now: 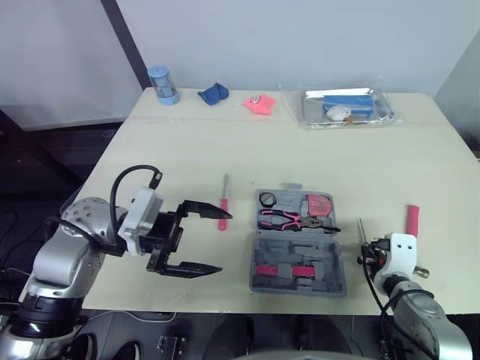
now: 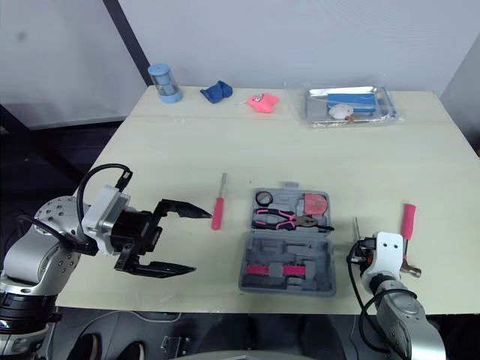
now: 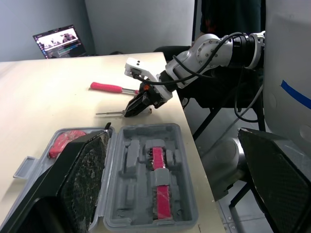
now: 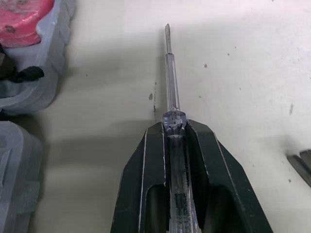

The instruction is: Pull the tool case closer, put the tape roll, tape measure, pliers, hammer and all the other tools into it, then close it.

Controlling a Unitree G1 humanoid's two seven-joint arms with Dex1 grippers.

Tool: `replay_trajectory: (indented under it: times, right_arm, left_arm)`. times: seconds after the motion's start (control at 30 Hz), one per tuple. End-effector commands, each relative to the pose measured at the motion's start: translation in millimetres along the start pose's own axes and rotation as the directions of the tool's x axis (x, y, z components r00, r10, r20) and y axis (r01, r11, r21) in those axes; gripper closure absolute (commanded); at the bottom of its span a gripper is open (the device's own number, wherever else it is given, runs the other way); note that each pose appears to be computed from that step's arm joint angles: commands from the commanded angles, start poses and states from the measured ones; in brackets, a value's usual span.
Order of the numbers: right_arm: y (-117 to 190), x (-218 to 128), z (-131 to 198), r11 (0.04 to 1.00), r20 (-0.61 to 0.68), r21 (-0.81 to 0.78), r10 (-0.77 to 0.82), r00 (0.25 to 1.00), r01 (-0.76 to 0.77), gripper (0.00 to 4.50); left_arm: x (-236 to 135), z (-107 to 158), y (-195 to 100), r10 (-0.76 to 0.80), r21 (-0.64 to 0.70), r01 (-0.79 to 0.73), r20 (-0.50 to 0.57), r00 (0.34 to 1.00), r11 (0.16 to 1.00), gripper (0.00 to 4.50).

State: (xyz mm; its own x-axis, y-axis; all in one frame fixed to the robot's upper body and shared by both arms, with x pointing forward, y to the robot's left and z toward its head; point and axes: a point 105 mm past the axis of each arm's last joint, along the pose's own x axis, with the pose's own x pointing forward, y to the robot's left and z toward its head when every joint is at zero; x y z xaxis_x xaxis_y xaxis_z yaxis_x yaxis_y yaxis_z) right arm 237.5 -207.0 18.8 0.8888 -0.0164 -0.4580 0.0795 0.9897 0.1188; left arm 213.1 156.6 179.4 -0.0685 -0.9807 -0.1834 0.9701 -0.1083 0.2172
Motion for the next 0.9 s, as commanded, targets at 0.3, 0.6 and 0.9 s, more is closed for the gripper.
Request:
replay_trajectory:
  times: [0.3, 0.6, 0.9]
  right_arm:
    - [-3, -10, 13, 0.999, 0.063, -0.037, -0.003, 0.998, 0.006, 0.63]
    - [-18, -23, 23, 0.994, 0.075, -0.109, 0.007, 0.997, 0.001, 0.22]
    - [-17, -19, 16, 0.995, 0.077, -0.099, 0.029, 0.997, -0.021, 0.22]
  left_arm:
    - [1, 5, -1, -0.018, 0.036, 0.018, 0.003, 1.0, 0.999, 0.0]
    - [2, 3, -1, -0.006, 0.035, 0.006, 0.004, 1.0, 0.999, 0.0]
    - [1, 3, 0, 0.009, 0.037, -0.009, -0.002, 1.0, 0.999, 0.0]
